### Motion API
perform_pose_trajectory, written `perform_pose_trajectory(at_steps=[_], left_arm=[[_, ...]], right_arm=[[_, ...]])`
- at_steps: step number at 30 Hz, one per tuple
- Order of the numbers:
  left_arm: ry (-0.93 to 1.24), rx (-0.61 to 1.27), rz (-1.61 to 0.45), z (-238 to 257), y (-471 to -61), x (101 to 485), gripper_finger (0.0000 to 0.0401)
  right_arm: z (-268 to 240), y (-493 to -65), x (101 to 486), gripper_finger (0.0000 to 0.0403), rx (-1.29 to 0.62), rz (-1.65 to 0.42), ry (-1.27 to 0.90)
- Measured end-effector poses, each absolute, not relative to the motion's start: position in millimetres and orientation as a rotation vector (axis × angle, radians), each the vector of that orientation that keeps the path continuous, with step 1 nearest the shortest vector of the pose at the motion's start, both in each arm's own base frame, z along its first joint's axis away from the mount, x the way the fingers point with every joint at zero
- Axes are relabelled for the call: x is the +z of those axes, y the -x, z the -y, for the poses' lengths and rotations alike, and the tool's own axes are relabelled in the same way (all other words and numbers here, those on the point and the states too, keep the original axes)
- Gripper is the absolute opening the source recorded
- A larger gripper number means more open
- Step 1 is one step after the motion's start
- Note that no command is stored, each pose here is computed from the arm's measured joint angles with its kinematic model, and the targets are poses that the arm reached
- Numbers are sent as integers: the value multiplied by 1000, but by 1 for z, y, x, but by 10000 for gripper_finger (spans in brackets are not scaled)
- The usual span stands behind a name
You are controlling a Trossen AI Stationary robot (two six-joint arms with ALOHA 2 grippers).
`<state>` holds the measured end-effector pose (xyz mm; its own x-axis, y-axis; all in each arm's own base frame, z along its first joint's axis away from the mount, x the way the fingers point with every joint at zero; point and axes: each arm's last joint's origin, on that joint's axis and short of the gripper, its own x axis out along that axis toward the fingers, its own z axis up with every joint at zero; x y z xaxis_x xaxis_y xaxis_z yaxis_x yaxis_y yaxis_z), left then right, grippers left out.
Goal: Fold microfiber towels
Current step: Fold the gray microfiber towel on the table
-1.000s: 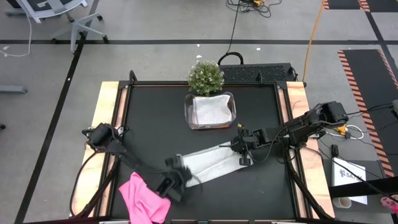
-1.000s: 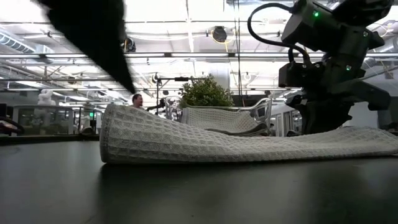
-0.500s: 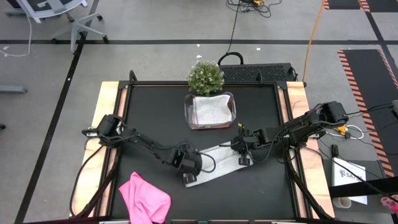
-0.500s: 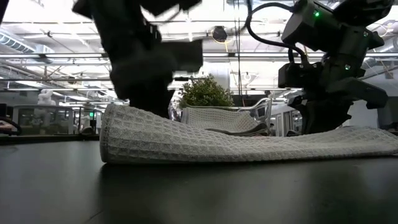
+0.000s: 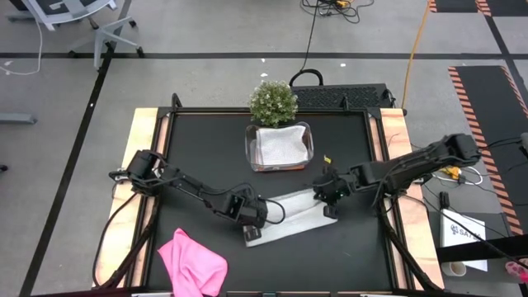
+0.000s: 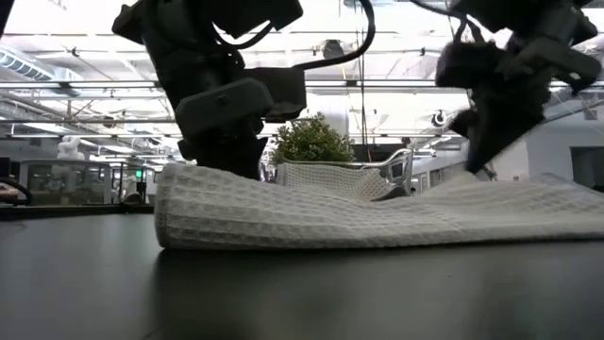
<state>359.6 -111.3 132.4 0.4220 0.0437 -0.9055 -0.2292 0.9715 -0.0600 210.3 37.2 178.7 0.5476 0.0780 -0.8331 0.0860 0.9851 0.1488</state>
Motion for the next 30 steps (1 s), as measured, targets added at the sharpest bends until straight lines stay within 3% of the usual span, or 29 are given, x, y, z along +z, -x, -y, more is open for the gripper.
perform_pose_trajectory(at_steps=[10, 18, 30], left_arm=[[212, 186, -1116, 112, -360, 132, 3], [218, 189, -1118, 112, -360, 131, 8], [222, 190, -1118, 112, -360, 131, 3]], right_arm=[[-32, -197, 163, 8, -53, -1212, -84], [-36, -206, 170, 17, 19, -1104, -187], [-41, -215, 145, 17, 83, -1213, -92]])
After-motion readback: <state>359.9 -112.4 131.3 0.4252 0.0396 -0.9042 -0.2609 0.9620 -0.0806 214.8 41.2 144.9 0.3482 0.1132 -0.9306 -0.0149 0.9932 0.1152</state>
